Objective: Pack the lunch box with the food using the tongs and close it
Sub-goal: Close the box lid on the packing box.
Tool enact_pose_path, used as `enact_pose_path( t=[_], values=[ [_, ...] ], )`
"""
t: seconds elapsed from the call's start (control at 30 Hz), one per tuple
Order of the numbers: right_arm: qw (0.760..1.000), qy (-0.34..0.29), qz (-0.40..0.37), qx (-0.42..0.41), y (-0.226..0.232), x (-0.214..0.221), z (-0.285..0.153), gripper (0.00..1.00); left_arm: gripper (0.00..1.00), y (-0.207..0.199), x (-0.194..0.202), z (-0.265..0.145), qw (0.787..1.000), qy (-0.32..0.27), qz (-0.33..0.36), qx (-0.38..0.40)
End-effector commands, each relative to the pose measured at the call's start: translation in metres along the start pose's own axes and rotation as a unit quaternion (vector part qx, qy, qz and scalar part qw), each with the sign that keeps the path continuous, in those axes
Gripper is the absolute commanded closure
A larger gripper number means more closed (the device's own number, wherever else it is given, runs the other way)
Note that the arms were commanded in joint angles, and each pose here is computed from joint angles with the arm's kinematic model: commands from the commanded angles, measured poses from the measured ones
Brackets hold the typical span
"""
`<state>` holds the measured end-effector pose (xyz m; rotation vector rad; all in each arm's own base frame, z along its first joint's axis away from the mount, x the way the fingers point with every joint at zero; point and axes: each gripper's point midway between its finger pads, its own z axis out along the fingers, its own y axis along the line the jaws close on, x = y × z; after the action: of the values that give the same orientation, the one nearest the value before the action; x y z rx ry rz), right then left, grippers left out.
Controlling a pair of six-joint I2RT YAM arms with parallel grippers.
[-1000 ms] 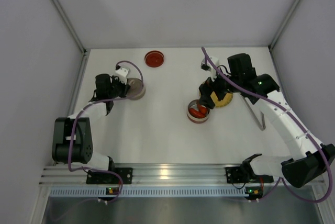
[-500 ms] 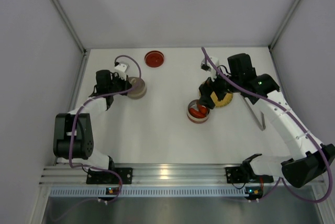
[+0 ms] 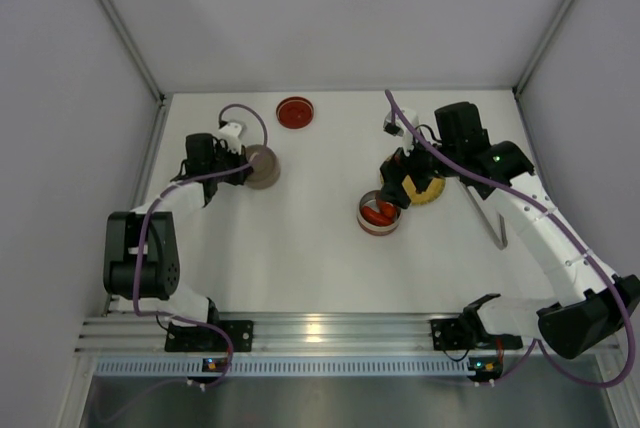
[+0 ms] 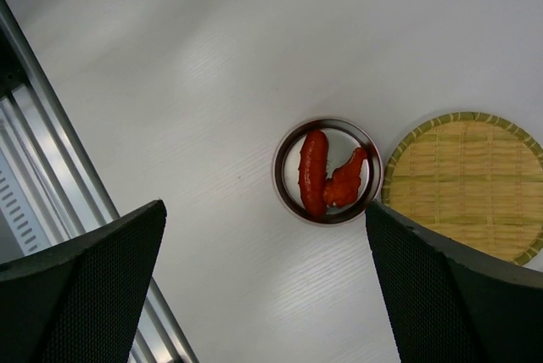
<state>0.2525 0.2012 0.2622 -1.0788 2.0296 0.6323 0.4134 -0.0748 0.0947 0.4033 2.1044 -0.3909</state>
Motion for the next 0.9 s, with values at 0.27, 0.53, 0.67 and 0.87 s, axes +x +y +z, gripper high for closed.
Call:
enact_pose_path(
  t=[0.27, 0.53, 0.67, 0.87],
  values=[
    [1.000, -0.029, -0.005, -0.002, 0.001, -0.013, -0.011, 0.01, 0.71, 0.001, 0.004, 0.003, 0.999, 0.026, -0.043, -0.001],
    [1.000, -0.028, -0.001, -0.007, 0.002, -0.011, -0.008, 0.00, 0.69, 0.004, -0.010, 0.004, 0.999, 0.016, -0.040, -0.003],
    [1.000, -0.028, 0.001, -0.009, 0.003, -0.010, -0.007, 0.01, 0.69, 0.004, -0.015, 0.006, 0.999, 0.012, -0.042, -0.004],
    [1.000, -0.026, 0.002, -0.013, 0.004, -0.008, -0.005, 0.01, 0.64, 0.006, -0.021, 0.007, 0.999, 0.005, -0.038, -0.005]
  ],
)
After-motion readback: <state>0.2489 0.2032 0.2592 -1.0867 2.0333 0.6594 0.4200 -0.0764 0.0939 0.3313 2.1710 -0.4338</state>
